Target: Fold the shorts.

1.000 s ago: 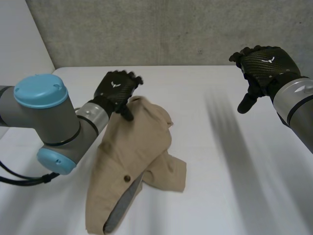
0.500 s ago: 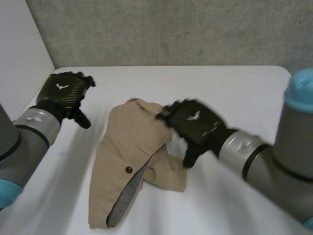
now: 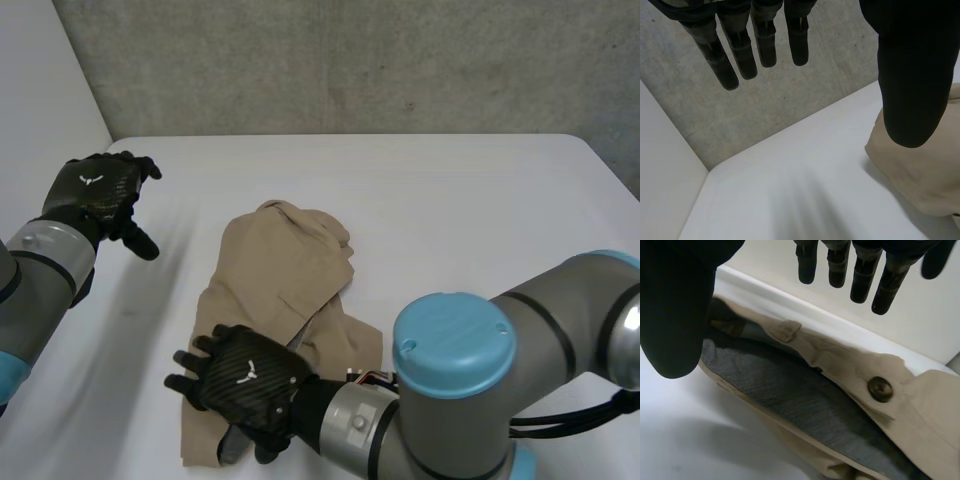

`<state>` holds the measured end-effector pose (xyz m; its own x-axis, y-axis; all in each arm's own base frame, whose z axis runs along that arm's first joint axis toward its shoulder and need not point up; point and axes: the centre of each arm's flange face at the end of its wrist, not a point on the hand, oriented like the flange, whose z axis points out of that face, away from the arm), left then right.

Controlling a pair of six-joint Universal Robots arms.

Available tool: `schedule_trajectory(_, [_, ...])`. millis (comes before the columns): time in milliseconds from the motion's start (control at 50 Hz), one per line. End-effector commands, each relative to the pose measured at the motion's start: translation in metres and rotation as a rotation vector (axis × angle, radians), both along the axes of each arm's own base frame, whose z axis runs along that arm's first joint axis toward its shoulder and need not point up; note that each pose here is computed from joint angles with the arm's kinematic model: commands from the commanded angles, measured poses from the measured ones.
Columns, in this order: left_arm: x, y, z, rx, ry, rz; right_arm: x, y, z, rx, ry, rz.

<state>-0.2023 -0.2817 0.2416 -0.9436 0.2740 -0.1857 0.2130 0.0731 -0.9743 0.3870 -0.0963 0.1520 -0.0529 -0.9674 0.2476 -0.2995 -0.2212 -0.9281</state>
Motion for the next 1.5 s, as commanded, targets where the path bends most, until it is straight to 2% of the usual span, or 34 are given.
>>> schedule_trajectory(20, [0.0, 0.001, -0.001, 0.005, 0.002, 0.001, 0.009, 0.001, -0.018, -0.035, 0.012, 0.033])
schedule_trajectory(140, [-0.001, 0.003, -0.002, 0.009, 0.001, -0.005, 0.017, -0.007, 0.002, -0.094, -0.077, 0.021])
schedule_trajectory(220, [-0.002, 0.005, 0.001, 0.001, 0.004, -0.008, 0.009, -0.03, 0.039, -0.078, -0.166, -0.081])
schedule_trajectory(240, [-0.001, 0.005, 0.002, -0.004, 0.004, -0.005, -0.001, -0.054, 0.052, -0.064, -0.195, -0.173])
schedule_trajectory(300, [-0.001, 0.006, 0.005, -0.011, 0.006, -0.005, -0.022, -0.091, 0.064, -0.047, -0.219, -0.335])
schedule_trajectory(320, [0.0, 0.007, 0.008, -0.02, 0.008, -0.004, -0.036, -0.111, 0.071, -0.051, -0.23, -0.434])
schedule_trajectory(380, [-0.001, 0.01, 0.012, -0.027, 0.013, -0.007, -0.057, -0.137, 0.081, -0.077, -0.24, -0.578])
schedule_trajectory(400, [-0.001, 0.013, 0.013, -0.03, 0.014, -0.01, -0.07, -0.15, 0.086, -0.097, -0.242, -0.666])
schedule_trajectory(480, [-0.004, 0.023, 0.017, -0.04, 0.018, -0.026, -0.105, -0.181, 0.09, -0.123, -0.219, -0.873])
schedule_trajectory(560, [-0.016, 0.04, 0.019, -0.041, 0.03, -0.079, -0.12, -0.191, 0.087, -0.143, -0.178, -0.977])
schedule_trajectory(660, [-0.034, 0.067, 0.014, -0.001, 0.064, -0.16, -0.13, -0.193, 0.078, -0.19, -0.117, -1.034])
schedule_trajectory(780, [-0.053, 0.099, -0.006, 0.152, 0.106, -0.25, -0.131, -0.2, 0.071, -0.243, -0.064, -1.052])
schedule_trajectory(920, [-0.095, 0.118, -0.055, 0.316, 0.056, -0.368, -0.131, -0.213, 0.052, -0.292, 0.036, -1.068])
schedule_trajectory(1000, [-0.112, 0.106, -0.07, 0.329, 0.046, -0.332, -0.139, -0.214, 0.048, -0.308, 0.093, -1.089])
schedule_trajectory(1120, [-0.133, 0.067, -0.079, 0.258, 0.076, -0.167, -0.145, -0.203, 0.037, -0.252, 0.15, -1.077])
schedule_trajectory(1180, [-0.141, 0.053, -0.08, 0.218, 0.088, -0.128, -0.147, -0.2, 0.034, -0.238, 0.159, -1.063])
schedule_trajectory(1260, [-0.15, 0.039, -0.089, 0.21, 0.086, -0.132, -0.157, -0.197, 0.048, -0.241, 0.128, -1.054])
schedule_trajectory(1400, [-0.162, 0.04, -0.109, 0.268, 0.092, -0.235, -0.171, -0.194, 0.059, -0.154, 0.079, -1.037])
schedule_trajectory(1500, [-0.164, 0.039, -0.112, 0.276, 0.099, -0.255, -0.193, -0.198, 0.073, -0.056, 0.044, -1.103])
